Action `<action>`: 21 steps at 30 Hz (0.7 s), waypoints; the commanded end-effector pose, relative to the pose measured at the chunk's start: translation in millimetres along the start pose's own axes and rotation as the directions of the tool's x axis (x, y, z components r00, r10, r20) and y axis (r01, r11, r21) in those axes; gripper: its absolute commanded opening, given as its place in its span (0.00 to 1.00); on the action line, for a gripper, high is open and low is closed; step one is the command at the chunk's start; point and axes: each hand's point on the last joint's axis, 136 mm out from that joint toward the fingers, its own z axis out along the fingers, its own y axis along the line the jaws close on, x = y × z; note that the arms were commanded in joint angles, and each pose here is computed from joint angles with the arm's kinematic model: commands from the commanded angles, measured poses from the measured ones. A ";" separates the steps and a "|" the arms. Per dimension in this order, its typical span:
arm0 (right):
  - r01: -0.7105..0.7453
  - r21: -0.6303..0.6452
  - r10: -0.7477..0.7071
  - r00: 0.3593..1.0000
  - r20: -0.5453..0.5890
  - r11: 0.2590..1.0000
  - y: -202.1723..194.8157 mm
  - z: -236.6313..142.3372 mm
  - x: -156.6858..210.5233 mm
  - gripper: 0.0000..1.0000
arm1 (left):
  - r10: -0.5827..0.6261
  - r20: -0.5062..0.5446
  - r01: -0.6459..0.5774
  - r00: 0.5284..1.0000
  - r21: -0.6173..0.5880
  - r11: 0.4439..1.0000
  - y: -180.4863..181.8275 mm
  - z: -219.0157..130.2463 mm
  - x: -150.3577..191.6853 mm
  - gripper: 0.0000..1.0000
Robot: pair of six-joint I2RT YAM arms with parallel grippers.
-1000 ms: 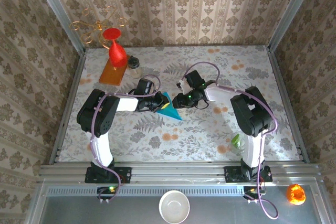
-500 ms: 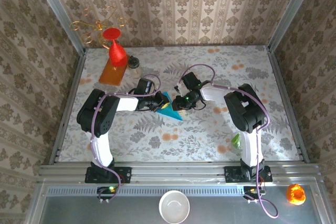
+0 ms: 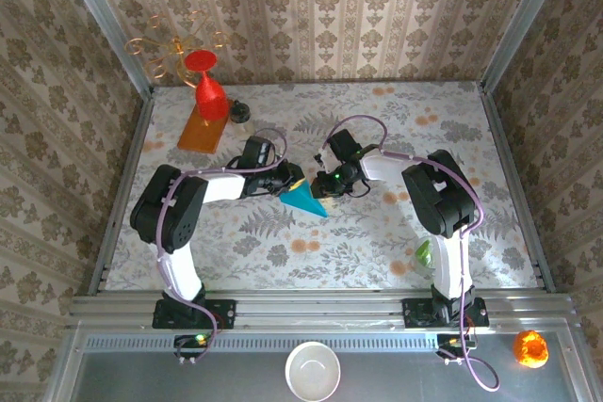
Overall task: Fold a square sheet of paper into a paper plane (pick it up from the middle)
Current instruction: Fourth fold the wing at the center of the table.
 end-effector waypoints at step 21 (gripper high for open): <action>-0.039 0.013 0.039 0.995 -0.086 0.999 -11.6 22.5 28.7 0.20 | -0.005 -0.039 0.003 0.999 -0.049 0.999 17.5 13.6 8.2 0.19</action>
